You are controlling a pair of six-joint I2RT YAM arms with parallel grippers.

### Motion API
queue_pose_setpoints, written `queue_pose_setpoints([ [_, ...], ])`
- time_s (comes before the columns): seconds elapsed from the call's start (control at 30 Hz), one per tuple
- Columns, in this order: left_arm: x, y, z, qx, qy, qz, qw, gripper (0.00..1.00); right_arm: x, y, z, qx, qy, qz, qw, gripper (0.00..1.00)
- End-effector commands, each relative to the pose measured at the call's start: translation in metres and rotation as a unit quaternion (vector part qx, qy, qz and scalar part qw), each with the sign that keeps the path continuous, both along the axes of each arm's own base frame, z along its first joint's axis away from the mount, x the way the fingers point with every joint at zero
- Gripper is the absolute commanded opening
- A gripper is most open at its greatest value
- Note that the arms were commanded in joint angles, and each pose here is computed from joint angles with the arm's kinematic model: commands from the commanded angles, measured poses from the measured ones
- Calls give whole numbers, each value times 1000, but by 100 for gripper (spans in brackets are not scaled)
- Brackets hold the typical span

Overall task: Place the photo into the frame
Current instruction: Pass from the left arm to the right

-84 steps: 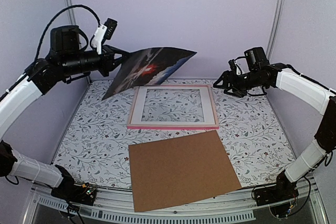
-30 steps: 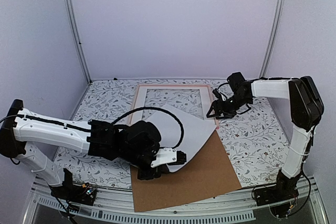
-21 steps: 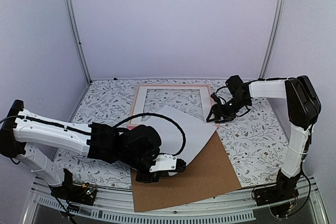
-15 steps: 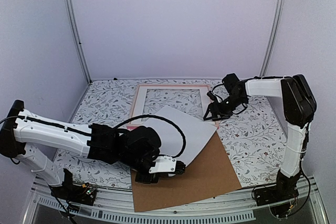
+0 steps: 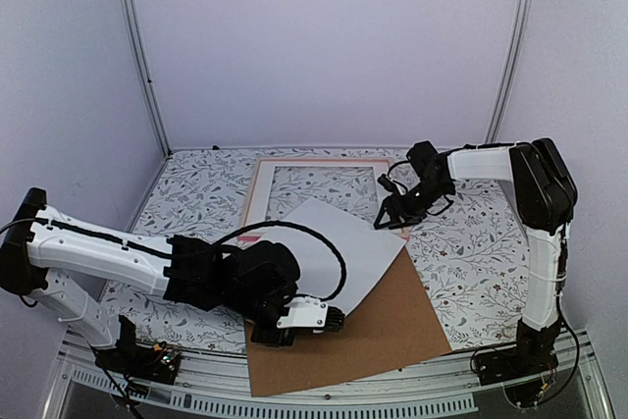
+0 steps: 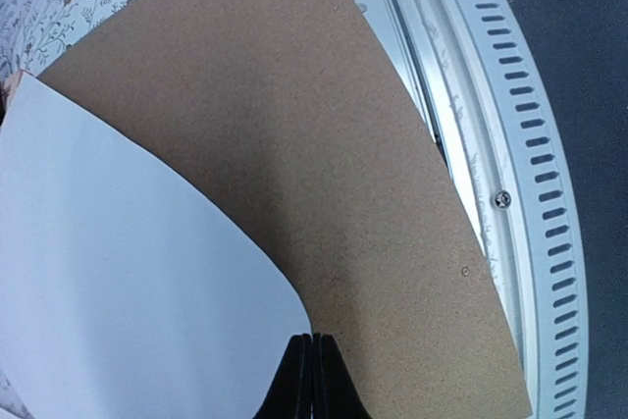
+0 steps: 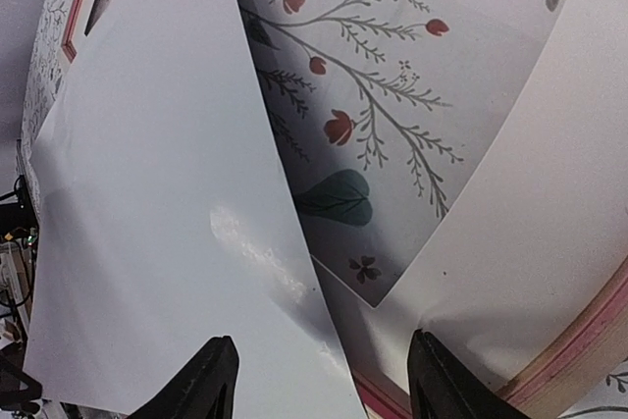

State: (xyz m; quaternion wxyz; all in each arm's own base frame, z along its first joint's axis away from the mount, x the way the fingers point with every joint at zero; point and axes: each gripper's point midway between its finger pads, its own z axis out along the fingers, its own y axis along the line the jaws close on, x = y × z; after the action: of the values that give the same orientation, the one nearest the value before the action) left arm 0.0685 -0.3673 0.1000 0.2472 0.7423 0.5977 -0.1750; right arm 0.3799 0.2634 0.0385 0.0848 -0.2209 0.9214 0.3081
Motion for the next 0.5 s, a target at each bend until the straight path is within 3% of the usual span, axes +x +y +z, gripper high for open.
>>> queue_pose_setpoints([
  [0.0, -6, -2, 2, -12, -5, -10, 1000, 4, -7, 7, -9, 13, 15, 22, 1000, 61],
  [0.47, -4, 1, -6, -3, -6, -4, 1000, 3, -19, 19, -1, 66, 40, 35, 996, 50],
])
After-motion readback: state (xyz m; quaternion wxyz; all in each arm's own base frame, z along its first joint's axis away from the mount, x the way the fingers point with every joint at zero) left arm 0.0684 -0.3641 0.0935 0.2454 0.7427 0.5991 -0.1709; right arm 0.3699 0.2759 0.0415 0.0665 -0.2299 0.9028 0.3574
